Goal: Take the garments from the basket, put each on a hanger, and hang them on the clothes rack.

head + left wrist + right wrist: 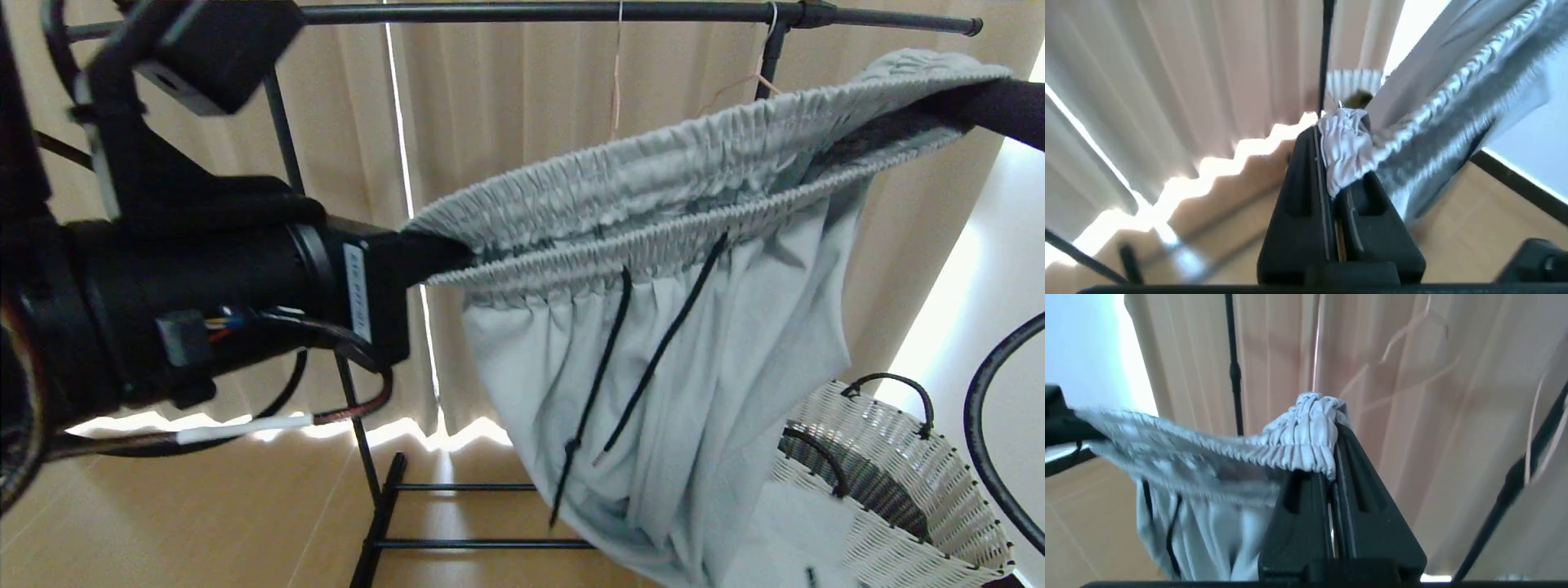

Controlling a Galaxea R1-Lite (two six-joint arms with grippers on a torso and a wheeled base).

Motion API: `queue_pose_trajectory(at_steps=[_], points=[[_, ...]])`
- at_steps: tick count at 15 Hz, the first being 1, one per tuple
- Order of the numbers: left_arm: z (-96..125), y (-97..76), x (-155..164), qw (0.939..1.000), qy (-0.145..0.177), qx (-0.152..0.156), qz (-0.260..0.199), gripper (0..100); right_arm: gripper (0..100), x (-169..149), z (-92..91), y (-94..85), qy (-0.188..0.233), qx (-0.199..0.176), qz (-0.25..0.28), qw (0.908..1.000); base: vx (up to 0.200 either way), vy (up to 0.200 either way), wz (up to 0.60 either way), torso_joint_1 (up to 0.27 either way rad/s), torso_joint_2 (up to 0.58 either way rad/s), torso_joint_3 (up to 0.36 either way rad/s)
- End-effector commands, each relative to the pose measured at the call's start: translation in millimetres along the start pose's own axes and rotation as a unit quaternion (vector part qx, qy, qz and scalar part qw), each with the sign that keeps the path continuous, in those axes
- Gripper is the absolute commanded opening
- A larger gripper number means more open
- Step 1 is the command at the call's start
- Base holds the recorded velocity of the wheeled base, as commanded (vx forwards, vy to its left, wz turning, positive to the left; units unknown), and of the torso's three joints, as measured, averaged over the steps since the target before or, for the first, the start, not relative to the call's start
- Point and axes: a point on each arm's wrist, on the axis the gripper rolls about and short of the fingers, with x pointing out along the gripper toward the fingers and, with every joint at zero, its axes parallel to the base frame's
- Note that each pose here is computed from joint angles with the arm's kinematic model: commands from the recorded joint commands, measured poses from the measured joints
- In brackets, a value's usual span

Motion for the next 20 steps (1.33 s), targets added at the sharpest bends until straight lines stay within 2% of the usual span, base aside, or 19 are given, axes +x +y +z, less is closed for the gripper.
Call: queue_pose_trajectory(at_steps=[1, 2, 4, 6, 8, 10, 12, 13, 14, 15, 20], points=[[26, 39.6, -19, 0.9978, -0.051, 0.027, 0.035, 0, 0, 13, 6.1, -1.6, -0.004, 0.0, -0.002, 1.0, 0.0, 0.0, 0.0, 0.0, 0.0, 0.0], [34, 44.5, -20, 0.9969, -0.062, 0.031, 0.037, 0, 0, 17, 7.3, -2.6, -0.004, -0.001, -0.004, 1.0, 0.0, 0.0, 0.0, 0.0, 0.0, 0.0], [40, 48.7, -7, 0.9965, -0.059, 0.04, 0.044, 0, 0, 27, 2.4, -5.5, 0.007, 0.001, -0.009, 0.9999, 0.0, 0.0, 0.0, 0.0, 0.0, 0.0], [39, 55.1, 13, 0.9958, -0.04, 0.058, 0.058, 0, 0, 38, -6.3, -8.7, 0.026, 0.002, -0.02, 0.9995, 0.0, 0.0, 0.0, 0.0, 0.0, 0.0], [40, 65.6, 33, 0.9945, -0.026, 0.058, 0.083, 0, 0, 45, -12.9, -17.4, 0.041, 0.0, -0.054, 0.9977, 0.0, 0.0, 0.0, 0.0, 0.0, 0.0], [49, 68.4, 52, 0.9914, -0.033, 0.056, 0.114, 0, 0, 51, -20.1, -28.1, 0.052, -0.002, -0.097, 0.9939, 0.0, 0.0, 0.0, 0.0, 0.0, 0.0], [50, 64.7, 60, 0.9915, -0.031, 0.057, 0.112, 0, 0, 51, -25.1, -29.7, 0.058, -0.002, -0.121, 0.991, 0.0, 0.0, 0.0, 0.0, 0.0, 0.0], [47, 62.6, 60, 0.9918, -0.022, 0.058, 0.111, 0, 0, 51, -26.5, -29.9, 0.06, -0.002, -0.125, 0.9904, 0.0, 0.0, 0.0, 0.0, 0.0, 0.0], [43, 57.9, 60, 0.9907, 0.002, 0.06, 0.123, 0, 0, 49, -27.2, -29.6, 0.061, -0.002, -0.126, 0.9902, 0.0, 0.0, 0.0, 0.0, 0.0, 0.0], [42, 55.4, 60, 0.9896, 0.008, 0.06, 0.131, 0, 0, 49, -27.6, -29.6, 0.061, -0.002, -0.126, 0.9902, 0.0, 0.0, 0.0, 0.0, 0.0, 0.0], [38, 47.2, 67, 0.9914, 0.012, 0.046, 0.122, 0, 0, 43, -25.5, -28.1, 0.061, -0.004, -0.125, 0.9902, 0.0, 0.0, 0.0, 0.0, 0.0, 0.0]])
